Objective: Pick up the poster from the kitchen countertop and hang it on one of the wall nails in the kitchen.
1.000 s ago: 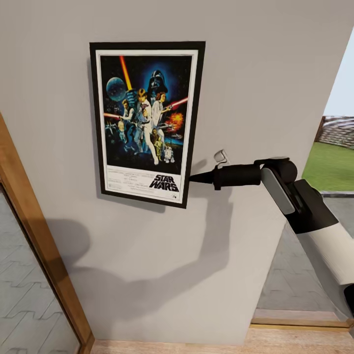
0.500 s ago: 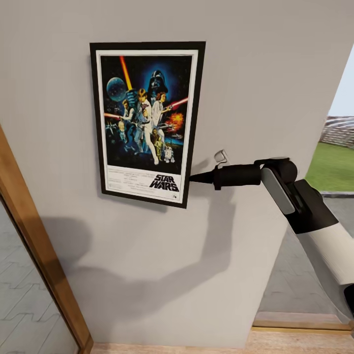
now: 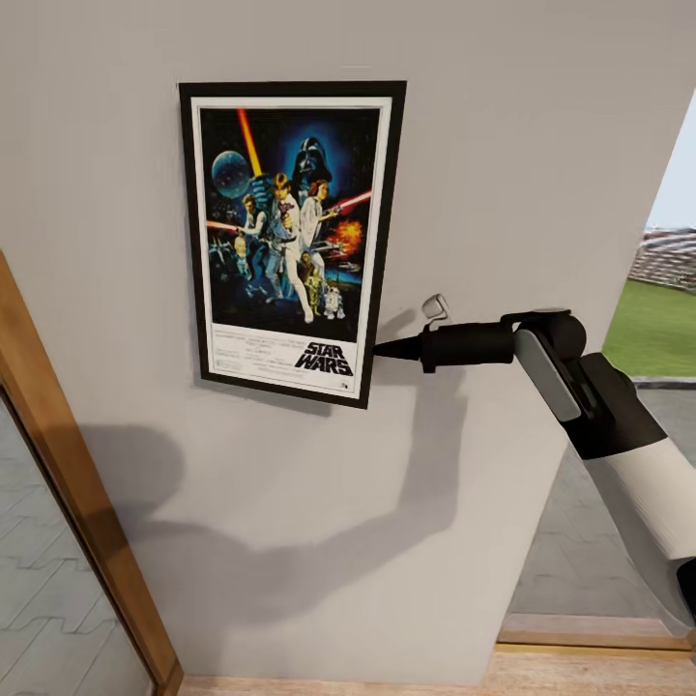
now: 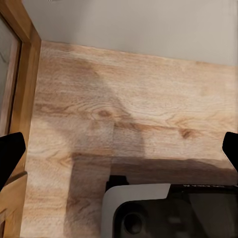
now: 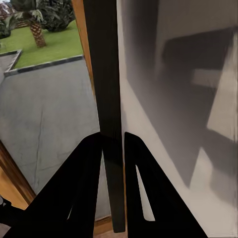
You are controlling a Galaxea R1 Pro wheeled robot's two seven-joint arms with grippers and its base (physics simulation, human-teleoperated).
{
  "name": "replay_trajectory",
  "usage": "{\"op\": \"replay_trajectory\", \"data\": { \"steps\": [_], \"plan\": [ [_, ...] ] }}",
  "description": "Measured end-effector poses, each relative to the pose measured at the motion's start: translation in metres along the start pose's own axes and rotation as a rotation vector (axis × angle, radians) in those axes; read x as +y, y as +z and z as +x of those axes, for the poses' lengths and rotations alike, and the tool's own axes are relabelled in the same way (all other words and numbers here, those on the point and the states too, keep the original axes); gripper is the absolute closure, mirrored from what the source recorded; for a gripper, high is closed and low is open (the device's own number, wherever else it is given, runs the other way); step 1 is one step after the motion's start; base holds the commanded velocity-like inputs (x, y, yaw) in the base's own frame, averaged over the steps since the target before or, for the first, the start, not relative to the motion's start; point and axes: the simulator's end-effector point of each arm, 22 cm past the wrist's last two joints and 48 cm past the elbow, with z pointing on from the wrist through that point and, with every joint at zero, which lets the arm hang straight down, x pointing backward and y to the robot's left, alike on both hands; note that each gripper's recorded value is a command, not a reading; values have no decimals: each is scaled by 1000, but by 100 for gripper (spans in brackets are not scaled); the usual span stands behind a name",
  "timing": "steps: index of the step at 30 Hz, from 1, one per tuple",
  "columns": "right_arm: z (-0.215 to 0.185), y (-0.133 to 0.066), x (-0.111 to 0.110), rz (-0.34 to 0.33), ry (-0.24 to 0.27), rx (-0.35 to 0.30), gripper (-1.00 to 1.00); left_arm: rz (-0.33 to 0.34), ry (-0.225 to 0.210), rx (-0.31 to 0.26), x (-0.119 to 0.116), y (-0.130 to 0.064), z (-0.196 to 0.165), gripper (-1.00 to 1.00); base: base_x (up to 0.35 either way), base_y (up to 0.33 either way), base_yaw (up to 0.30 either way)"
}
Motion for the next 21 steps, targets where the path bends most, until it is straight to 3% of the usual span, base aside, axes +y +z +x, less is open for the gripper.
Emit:
{"op": "replay_trajectory", "data": {
  "steps": [21],
  "plan": [
    [0, 0, 0, 0, 0, 0, 100, 4, -3, 1, -3, 1, 1, -100, 0, 0, 0]
  ]
}}
